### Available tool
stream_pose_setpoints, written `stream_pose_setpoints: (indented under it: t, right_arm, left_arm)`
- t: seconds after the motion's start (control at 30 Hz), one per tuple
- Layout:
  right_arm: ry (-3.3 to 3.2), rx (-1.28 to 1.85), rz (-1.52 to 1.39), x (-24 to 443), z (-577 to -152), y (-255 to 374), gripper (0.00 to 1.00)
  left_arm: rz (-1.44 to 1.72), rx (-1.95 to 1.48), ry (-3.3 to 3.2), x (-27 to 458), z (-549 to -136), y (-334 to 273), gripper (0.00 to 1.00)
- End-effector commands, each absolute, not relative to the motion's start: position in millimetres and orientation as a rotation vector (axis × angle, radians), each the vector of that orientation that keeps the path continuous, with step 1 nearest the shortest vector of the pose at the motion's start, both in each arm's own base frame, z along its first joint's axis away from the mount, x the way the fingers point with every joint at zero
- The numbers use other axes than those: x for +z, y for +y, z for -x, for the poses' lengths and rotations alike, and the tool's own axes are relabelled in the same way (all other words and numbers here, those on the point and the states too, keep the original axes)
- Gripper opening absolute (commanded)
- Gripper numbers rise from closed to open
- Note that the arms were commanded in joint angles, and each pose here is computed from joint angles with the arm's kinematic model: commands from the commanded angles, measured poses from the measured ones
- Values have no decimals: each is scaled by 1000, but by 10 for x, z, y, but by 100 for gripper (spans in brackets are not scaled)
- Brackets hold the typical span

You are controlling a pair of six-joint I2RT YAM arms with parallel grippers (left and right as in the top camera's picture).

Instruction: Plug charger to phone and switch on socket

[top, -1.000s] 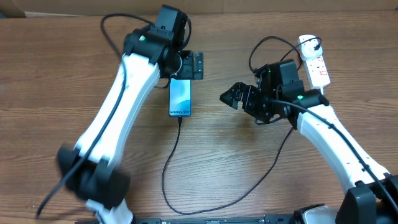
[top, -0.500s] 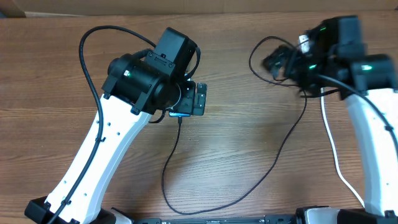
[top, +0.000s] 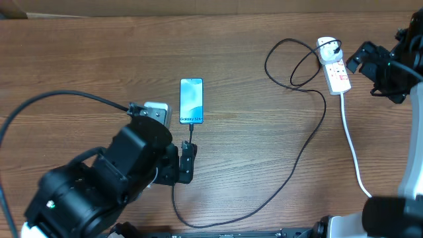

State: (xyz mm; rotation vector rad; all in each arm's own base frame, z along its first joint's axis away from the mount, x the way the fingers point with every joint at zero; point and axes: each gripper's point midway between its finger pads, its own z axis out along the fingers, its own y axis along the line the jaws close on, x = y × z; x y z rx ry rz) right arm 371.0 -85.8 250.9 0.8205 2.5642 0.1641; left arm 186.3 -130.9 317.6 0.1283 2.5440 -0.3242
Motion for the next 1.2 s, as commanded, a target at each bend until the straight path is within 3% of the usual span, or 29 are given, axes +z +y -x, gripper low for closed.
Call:
stream_pose_setpoints:
  t: [0.0, 0.17, 0.37, 0.57, 0.83, 1.17]
  right_arm:
    - [2541, 160, -810, 2491, -3889, -1056, 100]
    - [2376, 109, -786, 2647, -4216, -1321, 100]
    - [2253, -191, -859, 2542, -4382, -1825, 100]
    - [2325, -274, -785, 1921, -4749, -2040, 100]
    - [2501, -251, -671, 1099, -4927, -2020, 100]
    - [2578, -145, -657, 653, -4991, -1903, 100]
  left_arm:
    - [-97, -258, 2600, 2878, -1941, -1351, 100]
    - [-113, -177, 2682, 2576, -2030, -1431, 100]
    - [-130, -90, 2764, 2337, -2123, -1516, 100]
    - [-177, -9, 2836, 2111, -2193, -1590, 100]
    - [-176, -106, 2721, 2288, -2317, -1708, 99]
    - [-192, -73, 2750, 2200, -2332, -1721, 99]
